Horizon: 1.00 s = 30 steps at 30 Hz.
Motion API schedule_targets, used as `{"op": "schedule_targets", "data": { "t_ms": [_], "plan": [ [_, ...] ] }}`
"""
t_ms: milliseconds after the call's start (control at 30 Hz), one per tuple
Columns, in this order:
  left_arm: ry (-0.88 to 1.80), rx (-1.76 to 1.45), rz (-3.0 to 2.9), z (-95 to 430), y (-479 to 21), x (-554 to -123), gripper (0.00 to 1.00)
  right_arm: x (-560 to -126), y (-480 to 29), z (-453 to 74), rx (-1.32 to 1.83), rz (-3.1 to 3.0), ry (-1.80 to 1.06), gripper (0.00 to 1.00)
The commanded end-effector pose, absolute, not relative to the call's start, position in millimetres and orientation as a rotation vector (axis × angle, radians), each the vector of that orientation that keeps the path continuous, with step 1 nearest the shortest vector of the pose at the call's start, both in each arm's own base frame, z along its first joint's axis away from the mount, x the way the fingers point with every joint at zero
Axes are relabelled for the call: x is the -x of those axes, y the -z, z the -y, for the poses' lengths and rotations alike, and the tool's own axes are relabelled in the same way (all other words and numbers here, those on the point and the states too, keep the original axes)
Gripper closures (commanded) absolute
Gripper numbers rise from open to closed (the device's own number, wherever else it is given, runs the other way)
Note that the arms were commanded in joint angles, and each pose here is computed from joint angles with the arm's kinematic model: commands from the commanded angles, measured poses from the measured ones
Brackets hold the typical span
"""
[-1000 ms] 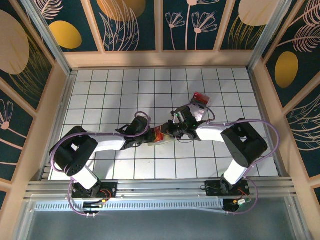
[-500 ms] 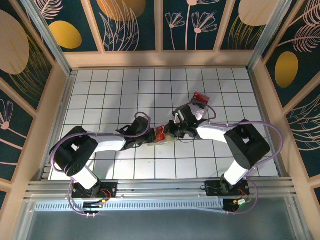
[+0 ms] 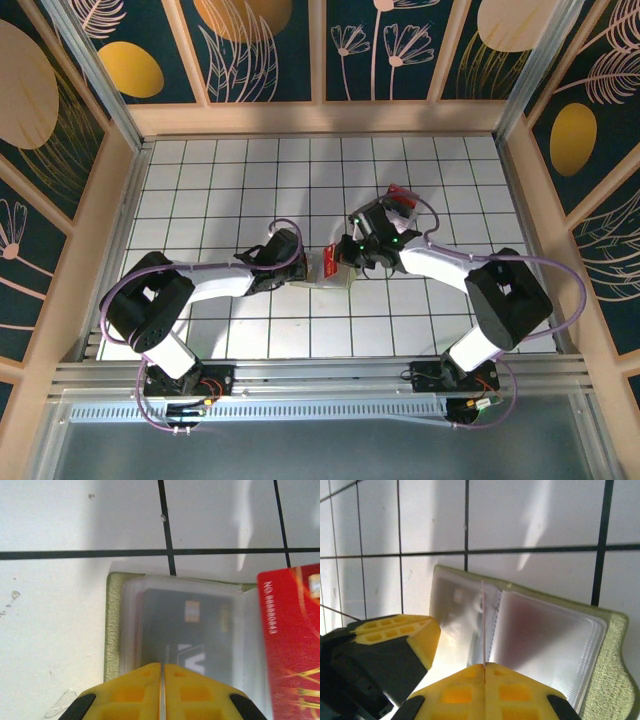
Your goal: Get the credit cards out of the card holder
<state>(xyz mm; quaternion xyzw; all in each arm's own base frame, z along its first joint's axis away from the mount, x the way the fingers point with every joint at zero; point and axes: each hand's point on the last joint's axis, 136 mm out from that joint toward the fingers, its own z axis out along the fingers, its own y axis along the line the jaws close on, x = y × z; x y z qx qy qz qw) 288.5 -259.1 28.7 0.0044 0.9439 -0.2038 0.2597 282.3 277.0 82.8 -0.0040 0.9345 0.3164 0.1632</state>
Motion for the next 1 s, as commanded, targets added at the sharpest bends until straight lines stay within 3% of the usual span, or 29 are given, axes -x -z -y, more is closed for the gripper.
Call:
{"op": "schedule_targets", "data": {
  "t_ms": [0, 233, 433, 733, 967],
  "plan": [
    [0.483, -0.042, -2.556, 256.0, -31.0, -295.3, 0.88, -298.6, -111.3, -262.6, 0.073, -2.592, -0.788, 1.00],
    [0.551, -0.044, -2.494, 263.8, -60.7, -300.6, 0.74, -328.3, -154.7, -230.2, 0.167, -2.474, -0.502, 1.00],
    [0.580, -0.002, -2.406, 259.4, -93.4, -305.3, 0.47, -354.4, -194.0, -198.5, 0.245, -2.340, -0.241, 1.00],
    [0.595, 0.049, -2.348, 252.4, -108.9, -306.4, 0.26, -381.8, -184.0, -133.9, 0.141, -2.362, 0.001, 1.00],
    [0.566, 0.095, -2.305, 242.3, -115.7, -309.4, 0.17, -399.9, -172.9, -123.5, 0.332, -2.335, 0.139, 1.00]
  ]
}}
